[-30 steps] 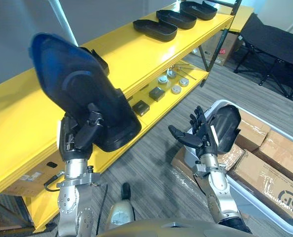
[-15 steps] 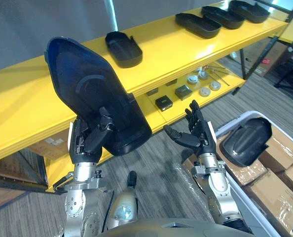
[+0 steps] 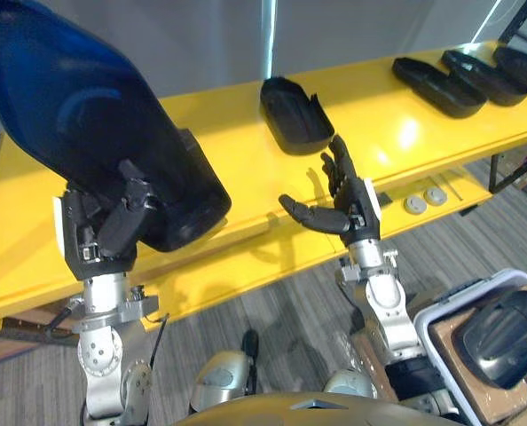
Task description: Walk over and take three plastic housings, then place them on the shelf
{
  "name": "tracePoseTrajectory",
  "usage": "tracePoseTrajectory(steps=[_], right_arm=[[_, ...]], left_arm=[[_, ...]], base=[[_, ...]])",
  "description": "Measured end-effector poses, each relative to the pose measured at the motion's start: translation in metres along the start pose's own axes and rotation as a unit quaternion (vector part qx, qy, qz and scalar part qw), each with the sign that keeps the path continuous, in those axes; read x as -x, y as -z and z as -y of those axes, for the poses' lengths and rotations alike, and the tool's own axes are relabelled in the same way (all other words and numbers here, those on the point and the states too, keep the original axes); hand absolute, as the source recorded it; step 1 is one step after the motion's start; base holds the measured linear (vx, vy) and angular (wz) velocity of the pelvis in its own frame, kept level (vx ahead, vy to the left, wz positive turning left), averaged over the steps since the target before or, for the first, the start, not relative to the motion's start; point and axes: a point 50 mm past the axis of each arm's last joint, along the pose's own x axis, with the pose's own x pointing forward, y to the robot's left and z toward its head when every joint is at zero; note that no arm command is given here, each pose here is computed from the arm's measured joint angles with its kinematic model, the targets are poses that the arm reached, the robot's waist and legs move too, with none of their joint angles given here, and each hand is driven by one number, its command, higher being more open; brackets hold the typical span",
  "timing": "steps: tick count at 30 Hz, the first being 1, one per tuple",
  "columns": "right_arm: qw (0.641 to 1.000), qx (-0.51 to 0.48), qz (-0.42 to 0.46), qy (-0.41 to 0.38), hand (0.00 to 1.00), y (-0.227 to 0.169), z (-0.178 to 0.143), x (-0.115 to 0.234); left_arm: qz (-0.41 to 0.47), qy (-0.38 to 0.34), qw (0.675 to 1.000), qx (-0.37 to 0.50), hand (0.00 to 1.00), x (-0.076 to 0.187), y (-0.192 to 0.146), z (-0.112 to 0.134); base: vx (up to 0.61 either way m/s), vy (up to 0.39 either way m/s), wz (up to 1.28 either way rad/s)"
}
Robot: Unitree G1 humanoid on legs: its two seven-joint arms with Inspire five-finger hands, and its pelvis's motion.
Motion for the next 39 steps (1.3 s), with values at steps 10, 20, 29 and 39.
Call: tracePoseTrajectory(steps=[10,20,29,39], right_arm=[[0.979,0.058,0.192,0.030,1.00,-0.082,0.045,-0.015],[0.990,0.021,0.106,0.092,1.00,-0.053,0.059,0.017],[0.986,0.011,0.088,0.142,1.00,-0.047,0.069,0.031],[0.978,0.009,0.113,0.176,1.00,-0.059,0.068,0.054]], left_arm=[[-0.056,-0.012,0.998,0.008,0.00,0.004,0.020,-0.003],[-0.075,0.042,0.995,0.044,0.00,0.009,0.027,0.022],[-0.097,0.064,0.993,0.037,0.00,0.017,0.031,0.031],[-0.139,0.160,0.977,-0.015,0.00,0.005,0.029,0.031]], base=[[0.25,-0.163,0.78],[0.14,-0.016,0.21],[-0.08,0.026,0.18],[-0.08,0.132,-0.03]])
